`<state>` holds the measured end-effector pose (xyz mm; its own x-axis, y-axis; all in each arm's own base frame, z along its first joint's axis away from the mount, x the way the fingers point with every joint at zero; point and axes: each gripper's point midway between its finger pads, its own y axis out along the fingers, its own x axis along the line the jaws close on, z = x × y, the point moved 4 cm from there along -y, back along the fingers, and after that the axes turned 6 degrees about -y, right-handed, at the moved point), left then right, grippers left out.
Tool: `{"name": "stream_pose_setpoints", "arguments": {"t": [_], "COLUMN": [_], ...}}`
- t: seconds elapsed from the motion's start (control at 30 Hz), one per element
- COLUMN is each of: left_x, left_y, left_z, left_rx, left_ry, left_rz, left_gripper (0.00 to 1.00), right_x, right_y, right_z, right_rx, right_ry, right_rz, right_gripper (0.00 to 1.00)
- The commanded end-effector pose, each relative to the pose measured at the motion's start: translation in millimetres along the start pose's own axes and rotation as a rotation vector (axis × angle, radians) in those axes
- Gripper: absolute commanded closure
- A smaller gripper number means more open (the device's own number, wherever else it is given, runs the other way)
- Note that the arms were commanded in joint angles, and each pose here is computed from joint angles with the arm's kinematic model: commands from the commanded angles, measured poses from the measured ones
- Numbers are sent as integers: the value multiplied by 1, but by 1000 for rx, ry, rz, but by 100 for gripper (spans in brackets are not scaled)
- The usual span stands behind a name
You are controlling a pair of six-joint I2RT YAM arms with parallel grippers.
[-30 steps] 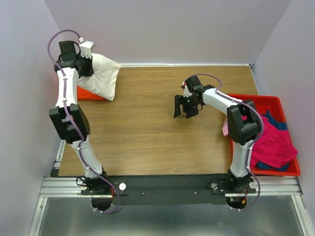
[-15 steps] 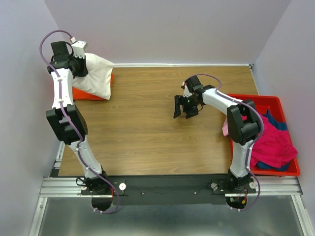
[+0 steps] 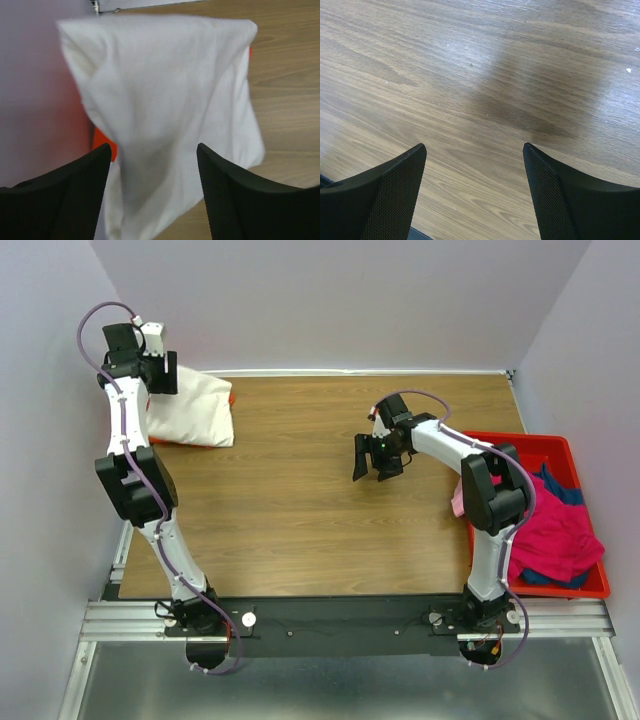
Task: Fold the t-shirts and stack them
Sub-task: Reset both grippers
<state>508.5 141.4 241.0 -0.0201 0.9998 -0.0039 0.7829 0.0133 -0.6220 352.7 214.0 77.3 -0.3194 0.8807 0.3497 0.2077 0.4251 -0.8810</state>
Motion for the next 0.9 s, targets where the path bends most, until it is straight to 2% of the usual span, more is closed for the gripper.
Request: {"name": "stream_pose_setpoints", "arguments": {"t": [0.0, 0.13, 0.33, 0.4, 0.43, 0.47, 0.5, 0.53, 0.63, 0.67, 0.7, 0.87], "left_x": [41, 47, 31, 13, 6, -10, -19, -28, -67, -79, -88, -166], "left_y": [-6, -13, -21, -35, -31, -46, -43, -61, -68, -92, -89, -133], "left_z": [-20, -26, -21, -34, -21, -35, -22, -35, -21, -37, -20, -14], "left_rx": [-60, -83, -95, -158, -137, -207, -188, -260, -287, -386, -367, -493], "left_ry": [-54, -79, -77, -75, -81, -79, -87, -82, -98, -89, -94, -184], "left_rz": [-244, -313, -283, -237, -221, -174, -152, -136, -86, -70, -61, 127], "left_gripper": [11, 7, 6, 6, 6, 6, 6, 6, 6, 6, 6, 6], "right_x": [6, 6, 5, 4, 3, 4, 3, 4, 3, 3, 4, 6], "right_y": [-17, -17, -26, -28, -30, -34, -36, -41, -50, -52, -60, -80], "right_z": [2, 6, 4, 2, 1, -1, -3, -5, -11, -13, -16, -22], "right_rx": [-10, -2, -33, -47, -56, -72, -82, -101, -142, -154, -184, -271], "right_ry": [-9, -13, -16, -17, -19, -23, -26, -31, -35, -33, -36, -22], "right_rz": [-21, -21, 9, 21, 33, 38, 43, 56, 83, 91, 94, 130], "right_gripper": [16, 15, 15, 15, 15, 15, 15, 15, 16, 15, 15, 15]}}
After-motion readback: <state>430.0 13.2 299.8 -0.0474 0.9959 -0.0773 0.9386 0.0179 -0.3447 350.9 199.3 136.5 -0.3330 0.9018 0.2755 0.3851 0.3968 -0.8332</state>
